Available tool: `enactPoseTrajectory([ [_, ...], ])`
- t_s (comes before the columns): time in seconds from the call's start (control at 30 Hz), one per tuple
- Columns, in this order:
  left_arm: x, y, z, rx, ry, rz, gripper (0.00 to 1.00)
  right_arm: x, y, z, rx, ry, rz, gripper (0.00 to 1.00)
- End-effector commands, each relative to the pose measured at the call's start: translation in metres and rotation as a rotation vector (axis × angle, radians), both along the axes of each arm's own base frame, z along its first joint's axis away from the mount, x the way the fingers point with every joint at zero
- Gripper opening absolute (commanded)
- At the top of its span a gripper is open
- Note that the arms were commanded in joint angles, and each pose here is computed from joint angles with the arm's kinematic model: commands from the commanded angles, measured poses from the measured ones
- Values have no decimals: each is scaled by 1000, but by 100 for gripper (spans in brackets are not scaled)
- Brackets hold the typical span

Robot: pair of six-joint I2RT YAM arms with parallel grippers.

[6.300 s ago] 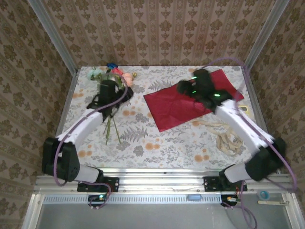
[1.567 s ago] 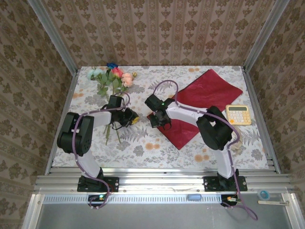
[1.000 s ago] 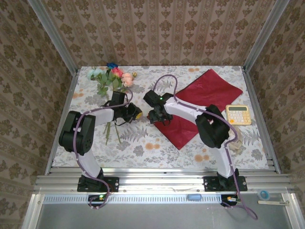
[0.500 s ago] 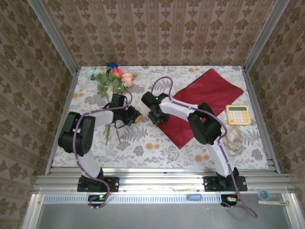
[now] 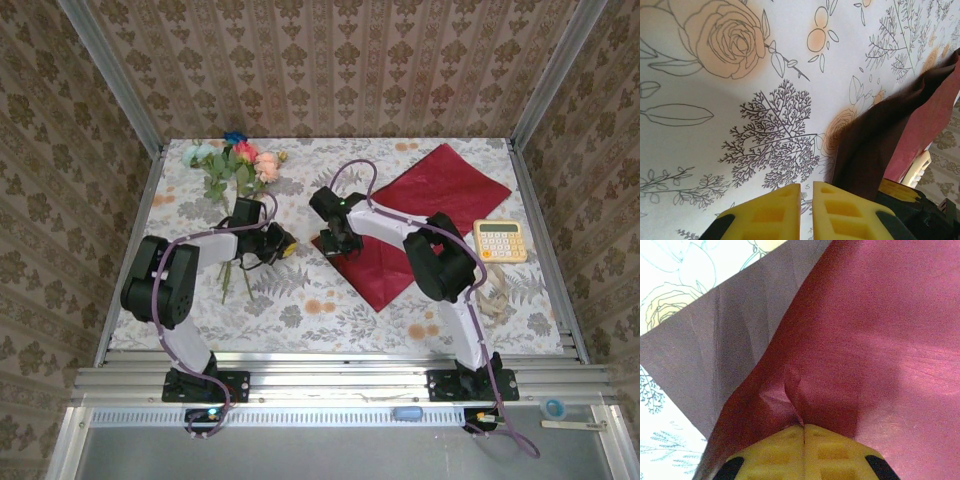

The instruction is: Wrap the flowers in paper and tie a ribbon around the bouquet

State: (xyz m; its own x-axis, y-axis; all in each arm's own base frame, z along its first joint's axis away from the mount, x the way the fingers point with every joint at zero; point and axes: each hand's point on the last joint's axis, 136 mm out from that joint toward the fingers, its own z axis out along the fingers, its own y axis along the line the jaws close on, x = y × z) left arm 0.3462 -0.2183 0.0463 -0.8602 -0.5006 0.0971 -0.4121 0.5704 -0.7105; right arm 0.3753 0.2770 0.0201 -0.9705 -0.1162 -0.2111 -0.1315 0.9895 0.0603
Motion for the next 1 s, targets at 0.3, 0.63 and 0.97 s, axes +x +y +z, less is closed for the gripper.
enactPoseTrajectory([
  [0.3, 5, -34, 19, -38, -27, -60, 13, 1, 12, 78, 196, -134, -15, 0],
  [0.63, 6, -85, 17, -53, -18, -147, 12, -17, -14, 116, 295, -234, -125, 0],
  [0.97, 0, -113, -22, 35, 67, -219, 7, -42, -57, 150, 342, -391, -255, 0],
])
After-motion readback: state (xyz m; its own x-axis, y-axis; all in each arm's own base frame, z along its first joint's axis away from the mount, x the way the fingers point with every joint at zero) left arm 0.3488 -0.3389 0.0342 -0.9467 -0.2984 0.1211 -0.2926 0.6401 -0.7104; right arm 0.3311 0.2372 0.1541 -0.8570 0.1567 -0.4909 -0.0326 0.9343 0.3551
